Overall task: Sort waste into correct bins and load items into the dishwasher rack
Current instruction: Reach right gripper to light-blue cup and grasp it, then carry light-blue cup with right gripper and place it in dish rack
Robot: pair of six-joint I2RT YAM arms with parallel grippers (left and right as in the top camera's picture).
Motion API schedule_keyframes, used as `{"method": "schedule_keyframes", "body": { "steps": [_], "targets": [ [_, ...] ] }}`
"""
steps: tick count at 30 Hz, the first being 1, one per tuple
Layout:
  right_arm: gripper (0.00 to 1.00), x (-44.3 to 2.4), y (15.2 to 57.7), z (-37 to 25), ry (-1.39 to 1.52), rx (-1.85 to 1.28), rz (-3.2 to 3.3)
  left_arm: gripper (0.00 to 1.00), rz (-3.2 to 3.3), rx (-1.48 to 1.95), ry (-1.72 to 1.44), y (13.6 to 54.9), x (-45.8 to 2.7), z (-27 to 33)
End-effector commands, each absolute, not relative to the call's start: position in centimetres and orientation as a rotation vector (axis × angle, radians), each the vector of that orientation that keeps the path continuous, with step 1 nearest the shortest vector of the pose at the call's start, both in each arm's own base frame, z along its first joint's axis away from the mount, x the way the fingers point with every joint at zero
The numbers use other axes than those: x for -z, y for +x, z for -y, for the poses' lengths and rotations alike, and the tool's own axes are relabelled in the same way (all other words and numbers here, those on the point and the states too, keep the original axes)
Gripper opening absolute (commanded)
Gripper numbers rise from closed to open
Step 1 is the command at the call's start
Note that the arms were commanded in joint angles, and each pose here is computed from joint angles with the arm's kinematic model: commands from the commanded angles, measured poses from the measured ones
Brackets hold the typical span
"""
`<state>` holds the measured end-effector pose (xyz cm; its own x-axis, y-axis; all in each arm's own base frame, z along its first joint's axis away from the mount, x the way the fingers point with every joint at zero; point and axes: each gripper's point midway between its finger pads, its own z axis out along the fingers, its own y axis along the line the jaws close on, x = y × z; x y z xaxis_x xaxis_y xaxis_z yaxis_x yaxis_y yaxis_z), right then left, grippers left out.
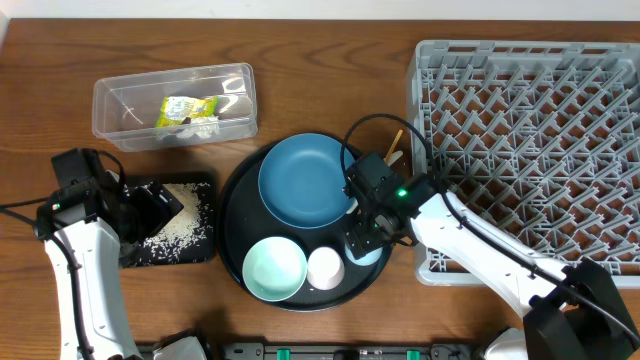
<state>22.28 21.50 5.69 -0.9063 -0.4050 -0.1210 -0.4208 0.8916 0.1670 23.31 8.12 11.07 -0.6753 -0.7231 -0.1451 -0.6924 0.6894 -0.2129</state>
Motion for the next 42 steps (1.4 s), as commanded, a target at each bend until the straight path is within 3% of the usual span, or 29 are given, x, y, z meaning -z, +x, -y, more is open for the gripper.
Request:
{"method": "schedule_keyframes", "body": {
  "steps": [1,15,19,24,35,42],
  "targets": [
    [0.78,-6.0,22.4,-22.0,-0.611,-0.287,-2.972,0.98,-2.681,0.188,-1.155,23.2,-11.1,-8.4],
    [0.59,-6.0,22.0,-21.8,-0.600,-0.277,-2.992,0.98,-2.681,0.188,-1.155,23.2,-11.1,-8.4],
    [0.50,-6.0,21.9,-21.8,-0.599,-0.279,-2.998,0.98,-2.681,0.188,-1.154,23.2,-11.1,-8.4],
    [0.47,-6.8,22.2,-22.1,-0.598,-0.293,-2.983,0.98,-2.682,0.188,-1.154,23.2,-11.1,-8.4],
    [0.46,-14.5,24.1,-22.6,-0.620,-0.334,-2.827,0.98,-2.681,0.188,-1.155,23.2,-11.1,-8.4],
    [0.46,-20.4,26.0,-19.7,-0.556,-0.234,-2.727,0.98,-2.681,0.188,-1.155,23.2,-11.1,-8.4]
  ]
}}
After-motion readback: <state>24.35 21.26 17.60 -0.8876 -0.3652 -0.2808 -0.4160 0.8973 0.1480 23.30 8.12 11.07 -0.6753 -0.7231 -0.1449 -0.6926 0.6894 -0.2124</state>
